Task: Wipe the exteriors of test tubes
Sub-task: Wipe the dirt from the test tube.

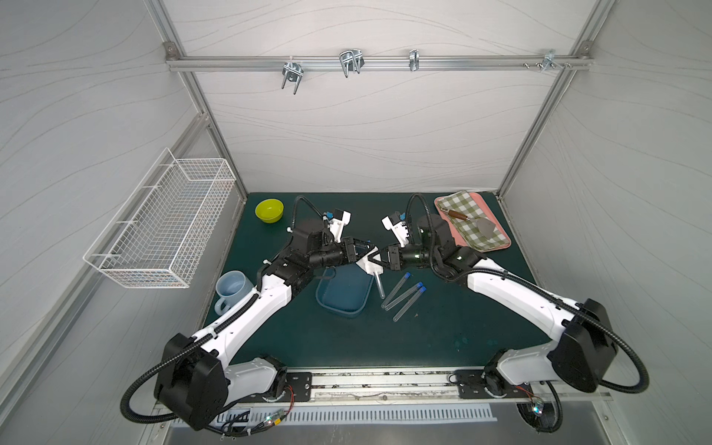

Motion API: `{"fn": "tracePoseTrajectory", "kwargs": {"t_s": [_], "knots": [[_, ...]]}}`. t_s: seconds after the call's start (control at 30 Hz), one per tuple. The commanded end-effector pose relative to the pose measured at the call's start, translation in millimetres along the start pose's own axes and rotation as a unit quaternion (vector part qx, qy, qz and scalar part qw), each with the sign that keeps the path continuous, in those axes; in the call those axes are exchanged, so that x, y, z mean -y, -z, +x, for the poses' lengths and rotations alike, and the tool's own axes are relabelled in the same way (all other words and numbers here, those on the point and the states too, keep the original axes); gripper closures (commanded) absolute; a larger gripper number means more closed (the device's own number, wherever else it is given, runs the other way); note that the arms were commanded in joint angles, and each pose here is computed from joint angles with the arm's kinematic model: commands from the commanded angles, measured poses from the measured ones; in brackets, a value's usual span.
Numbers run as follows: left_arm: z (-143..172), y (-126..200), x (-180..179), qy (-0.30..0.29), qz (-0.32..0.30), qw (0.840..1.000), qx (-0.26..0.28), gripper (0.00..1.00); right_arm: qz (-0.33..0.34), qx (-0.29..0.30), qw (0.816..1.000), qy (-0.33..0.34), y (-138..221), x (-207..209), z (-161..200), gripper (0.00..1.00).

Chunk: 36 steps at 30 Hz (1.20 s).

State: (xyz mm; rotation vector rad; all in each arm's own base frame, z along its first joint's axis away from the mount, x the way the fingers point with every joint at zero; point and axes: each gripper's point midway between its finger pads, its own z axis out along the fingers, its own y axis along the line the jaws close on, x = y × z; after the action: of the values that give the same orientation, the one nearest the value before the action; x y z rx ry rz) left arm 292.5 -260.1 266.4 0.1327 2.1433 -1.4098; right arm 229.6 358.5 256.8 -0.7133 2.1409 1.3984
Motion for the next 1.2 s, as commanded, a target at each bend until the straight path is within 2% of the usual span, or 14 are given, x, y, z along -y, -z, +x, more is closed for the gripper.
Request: {"fn": "tracePoseTrajectory", "kwargs": {"t_s": [0.0, 0.17, 0.33, 0.4, 0.67, 0.8, 0.9, 1.17], "knots": [[-11, 4, 20, -0.016, 0.029, 0.999, 0.011, 0.88, -0.015, -0.028, 0.999, -0.004, -6, -7, 26, 0.78], [-13, 5, 20, -0.016, 0.028, 0.999, 0.015, 0.88, -0.01, -0.049, 0.998, -0.023, -8, -8, 58, 0.78], [-14, 8, 20, -0.017, 0.025, 0.999, 0.017, 0.88, -0.002, -0.042, 0.999, -0.034, -3, -4, 67, 0.78], [-14, 8, 18, -0.018, 0.024, 0.999, 0.017, 0.88, -0.001, -0.038, 0.999, -0.028, -3, -5, 62, 0.78], [-12, 7, 17, -0.016, 0.026, 0.999, 0.013, 0.88, -0.024, 0.004, 1.0, -0.003, -3, -5, -2, 0.79], [-12, 6, 18, -0.014, 0.028, 0.999, 0.011, 0.88, -0.032, 0.003, 0.999, 0.002, -6, -6, -11, 0.79], [-13, 6, 19, -0.014, 0.031, 0.999, 0.013, 0.88, -0.037, -0.009, 0.999, -0.006, -8, -4, 1, 0.79], [-13, 8, 18, -0.017, 0.027, 0.999, 0.015, 0.88, -0.029, -0.049, 0.998, -0.03, -5, -12, 64, 0.78]]}}
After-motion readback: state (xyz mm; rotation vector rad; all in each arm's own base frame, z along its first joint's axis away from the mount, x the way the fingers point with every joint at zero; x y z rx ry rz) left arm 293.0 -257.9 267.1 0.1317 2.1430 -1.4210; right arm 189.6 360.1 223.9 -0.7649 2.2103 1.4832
